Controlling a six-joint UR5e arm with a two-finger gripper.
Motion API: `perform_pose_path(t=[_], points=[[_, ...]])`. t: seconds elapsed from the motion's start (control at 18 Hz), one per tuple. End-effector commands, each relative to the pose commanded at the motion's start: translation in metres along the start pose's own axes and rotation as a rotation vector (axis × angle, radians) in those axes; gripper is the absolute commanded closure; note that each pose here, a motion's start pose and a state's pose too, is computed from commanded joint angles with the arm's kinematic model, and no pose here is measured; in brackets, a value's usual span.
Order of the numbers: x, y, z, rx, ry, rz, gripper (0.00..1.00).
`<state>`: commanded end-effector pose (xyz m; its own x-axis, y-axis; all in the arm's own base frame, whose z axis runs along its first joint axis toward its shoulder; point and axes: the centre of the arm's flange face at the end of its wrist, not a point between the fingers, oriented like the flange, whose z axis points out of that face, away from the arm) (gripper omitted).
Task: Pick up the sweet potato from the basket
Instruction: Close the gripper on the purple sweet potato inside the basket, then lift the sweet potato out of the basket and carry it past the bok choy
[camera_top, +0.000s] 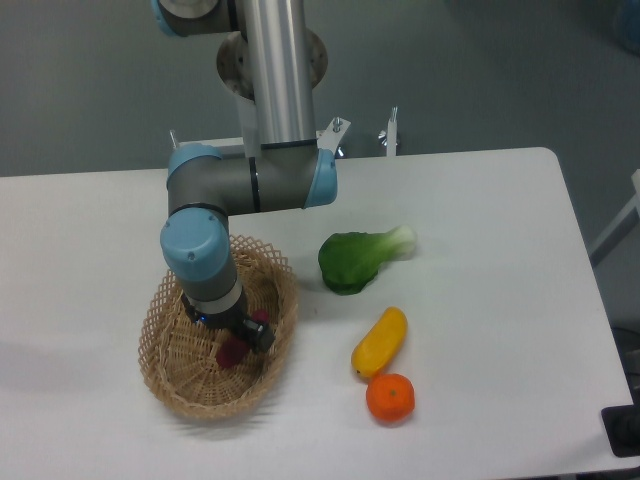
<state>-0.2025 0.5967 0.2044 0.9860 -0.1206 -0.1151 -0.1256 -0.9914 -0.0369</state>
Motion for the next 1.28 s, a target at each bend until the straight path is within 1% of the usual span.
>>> perform_pose_path(t=[0.06, 0.17, 0.28, 0.44, 0.67, 0.89, 1.06, 1.17, 1.28], points=[[0.000, 0.000, -0.002, 0.002, -0.002, 0.003, 0.66], [0.000, 0.001, 0.000, -0.001, -0.001, 0.014, 0.77], [0.000, 0.000, -0.003, 0.002, -0.005, 0.015, 0.83], [-0.001, 0.000, -0.004, 0.003, -0.006, 0.015, 0.86], [-0.005, -0.003, -0.013, 0.019, -0.017, 0.012, 0.87], [-0.017, -0.006, -0.044, 0.060, -0.053, 0.043, 0.86], [-0.052, -0.003, -0.077, 0.097, -0.095, 0.013, 0.86], [-0.077, 0.004, -0.105, 0.131, -0.136, 0.037, 0.86], [-0.111, 0.019, -0.127, 0.141, -0.163, 0.037, 0.86]])
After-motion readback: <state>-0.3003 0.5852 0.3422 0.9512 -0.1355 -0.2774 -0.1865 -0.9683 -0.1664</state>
